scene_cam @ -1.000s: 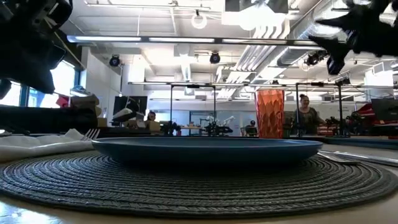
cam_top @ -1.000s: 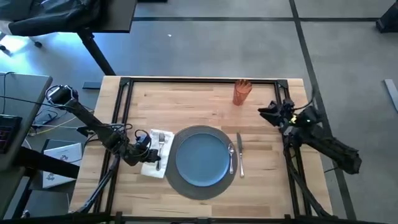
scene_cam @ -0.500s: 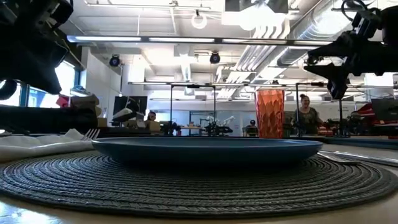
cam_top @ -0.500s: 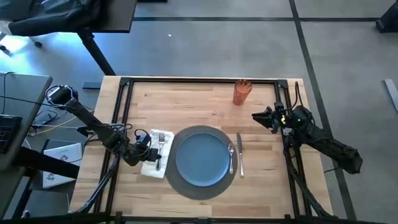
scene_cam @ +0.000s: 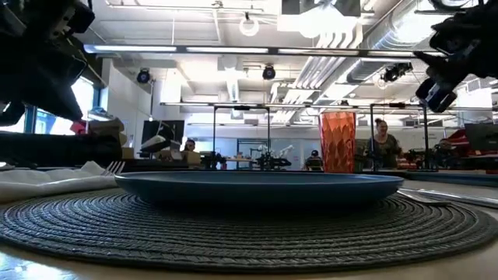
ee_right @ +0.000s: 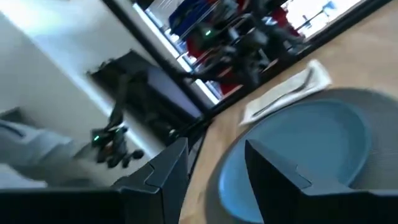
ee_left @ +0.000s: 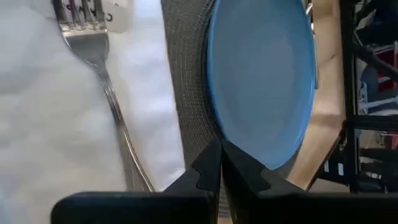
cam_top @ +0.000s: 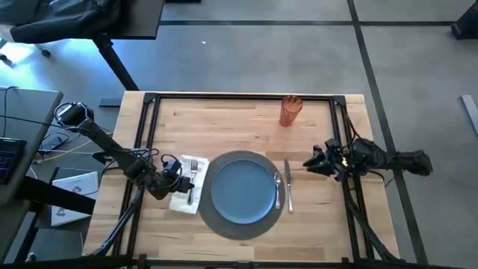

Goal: Set table place
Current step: Return to Home Position

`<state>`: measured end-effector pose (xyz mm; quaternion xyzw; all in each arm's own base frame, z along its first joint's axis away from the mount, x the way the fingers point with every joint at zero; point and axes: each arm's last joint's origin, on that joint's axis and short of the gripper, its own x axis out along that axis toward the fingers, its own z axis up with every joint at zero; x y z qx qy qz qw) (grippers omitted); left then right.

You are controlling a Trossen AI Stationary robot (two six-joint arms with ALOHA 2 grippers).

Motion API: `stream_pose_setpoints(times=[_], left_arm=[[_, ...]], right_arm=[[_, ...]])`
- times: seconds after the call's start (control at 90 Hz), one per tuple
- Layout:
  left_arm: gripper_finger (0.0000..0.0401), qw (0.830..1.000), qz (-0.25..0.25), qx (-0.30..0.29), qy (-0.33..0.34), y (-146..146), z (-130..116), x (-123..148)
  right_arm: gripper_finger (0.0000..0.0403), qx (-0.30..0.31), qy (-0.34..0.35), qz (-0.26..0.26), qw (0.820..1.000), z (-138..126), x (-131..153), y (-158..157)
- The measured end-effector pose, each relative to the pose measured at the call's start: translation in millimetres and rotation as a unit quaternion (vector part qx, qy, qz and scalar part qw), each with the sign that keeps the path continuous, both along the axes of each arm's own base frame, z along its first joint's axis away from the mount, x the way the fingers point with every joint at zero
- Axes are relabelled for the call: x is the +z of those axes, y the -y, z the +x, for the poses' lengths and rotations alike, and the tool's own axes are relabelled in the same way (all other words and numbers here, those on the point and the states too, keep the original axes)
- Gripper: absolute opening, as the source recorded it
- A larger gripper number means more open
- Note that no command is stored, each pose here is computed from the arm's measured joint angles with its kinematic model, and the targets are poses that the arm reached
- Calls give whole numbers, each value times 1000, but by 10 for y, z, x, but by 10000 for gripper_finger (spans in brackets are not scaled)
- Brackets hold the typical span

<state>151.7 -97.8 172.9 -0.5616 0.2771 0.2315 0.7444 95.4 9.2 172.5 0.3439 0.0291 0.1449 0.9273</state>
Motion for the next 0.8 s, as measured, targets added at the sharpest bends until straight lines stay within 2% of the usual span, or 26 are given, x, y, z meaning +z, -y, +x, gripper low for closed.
stream_pose_setpoints(times=[0.178, 0.344, 0.378, 0.433, 0.5, 0.567, 0.678, 0.733, 0.8], left_arm=[[0, 998, 38, -43, -26, -11, -28, -30], [0, 998, 50, -40, -21, -14, -23, -30], [0, 997, 59, -38, -18, -19, -21, -29], [0, 997, 75, -33, -11, -26, -17, -24], [0, 995, 98, -28, -4, -37, -15, -20], [0, 990, 138, -26, 10, -49, -5, -6], [0, 966, 251, -27, 47, -63, 34, 56], [0, 943, 327, -29, 60, -70, 58, 101], [0, 906, 417, -23, 66, -75, 86, 167]], right_arm=[[145, 7, -1, 0, 1000, 0, -2, -13], [145, 7, 0, -5, 1000, 1, -2, -13], [145, -5, 8, -32, 999, 3, -2, -7], [145, -47, 26, -114, 992, 9, -7, 15], [145, -104, 36, -222, 969, 14, -16, 47], [145, -141, 40, -300, 943, 15, -16, 69], [145, -165, 42, -380, 909, 15, -17, 85], [145, -165, 44, -401, 900, 15, -17, 86], [145, -164, 45, -410, 896, 15, -17, 86]])
